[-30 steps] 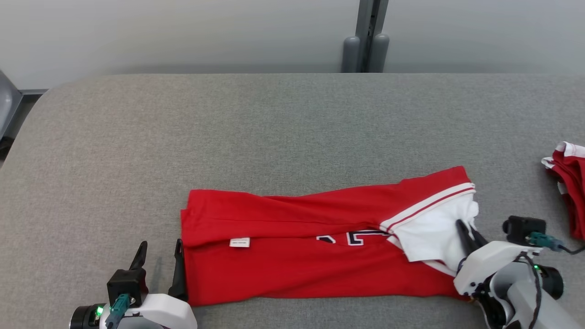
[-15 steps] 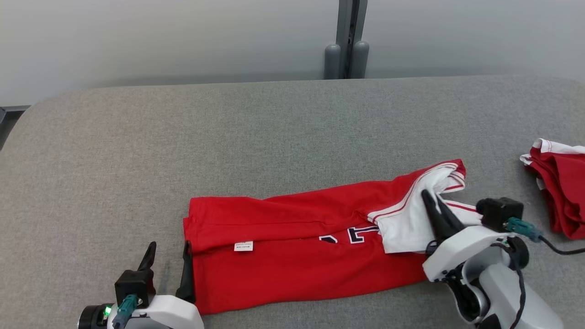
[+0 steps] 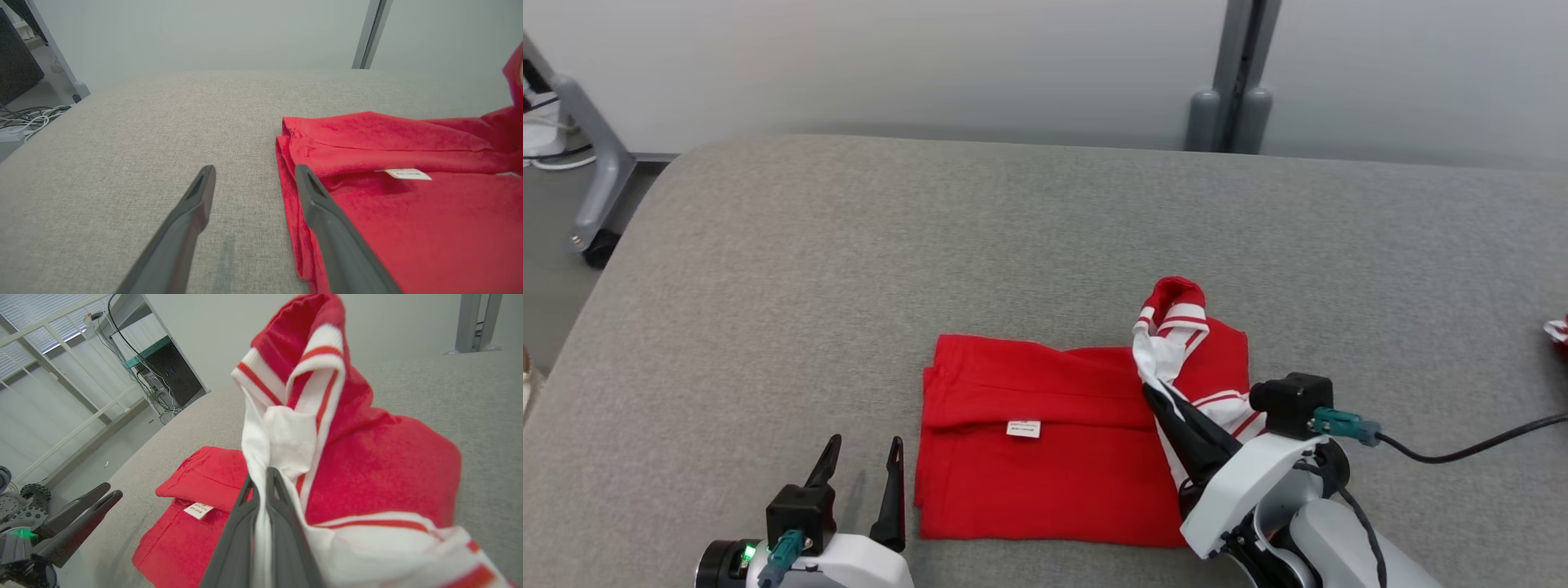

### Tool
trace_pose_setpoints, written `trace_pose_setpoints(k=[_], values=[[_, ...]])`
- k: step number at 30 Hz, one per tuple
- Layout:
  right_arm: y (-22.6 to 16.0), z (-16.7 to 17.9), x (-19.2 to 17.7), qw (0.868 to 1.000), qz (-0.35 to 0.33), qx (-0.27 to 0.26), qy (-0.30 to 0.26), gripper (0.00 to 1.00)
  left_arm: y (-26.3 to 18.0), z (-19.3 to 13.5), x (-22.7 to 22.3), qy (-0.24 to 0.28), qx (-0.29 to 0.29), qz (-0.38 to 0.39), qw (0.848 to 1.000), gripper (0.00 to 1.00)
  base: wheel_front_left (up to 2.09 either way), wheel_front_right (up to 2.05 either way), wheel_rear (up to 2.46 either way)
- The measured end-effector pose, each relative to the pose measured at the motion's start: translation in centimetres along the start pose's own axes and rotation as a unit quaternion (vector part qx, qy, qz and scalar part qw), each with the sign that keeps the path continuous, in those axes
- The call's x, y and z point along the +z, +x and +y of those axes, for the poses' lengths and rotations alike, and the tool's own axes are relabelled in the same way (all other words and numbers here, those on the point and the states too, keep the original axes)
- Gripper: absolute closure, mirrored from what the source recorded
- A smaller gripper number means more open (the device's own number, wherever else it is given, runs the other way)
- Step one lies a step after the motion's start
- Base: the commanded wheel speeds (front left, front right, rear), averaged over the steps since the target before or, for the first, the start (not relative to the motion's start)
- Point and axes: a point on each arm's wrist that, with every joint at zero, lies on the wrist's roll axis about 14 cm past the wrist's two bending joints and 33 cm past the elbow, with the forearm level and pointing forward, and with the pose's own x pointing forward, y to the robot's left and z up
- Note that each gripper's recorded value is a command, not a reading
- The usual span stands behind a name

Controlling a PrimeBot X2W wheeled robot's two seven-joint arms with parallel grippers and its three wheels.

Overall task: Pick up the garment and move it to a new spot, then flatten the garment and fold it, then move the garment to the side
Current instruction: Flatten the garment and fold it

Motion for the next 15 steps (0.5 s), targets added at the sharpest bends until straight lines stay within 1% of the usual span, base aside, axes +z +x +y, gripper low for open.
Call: trace_pose_setpoints(k=[3,9,15], values=[[1.1,2.1,-1.3,0.999,0.021,0.030,0.005,1.00,-0.7,1.0,0.0,-0.001,0.015,-0.001,1.000,0.00,0.00,0.00,0.00],[3.6,5.9,-2.6,0.995,0.047,0.085,0.002,1.00,-1.9,2.6,0.3,-0.004,0.038,-0.008,0.999,0.00,0.00,0.00,0.00],[5.4,8.0,-4.0,0.991,0.069,0.116,-0.007,1.00,-3.1,3.6,0.3,-0.007,0.057,-0.010,0.998,0.00,0.00,0.00,0.00]])
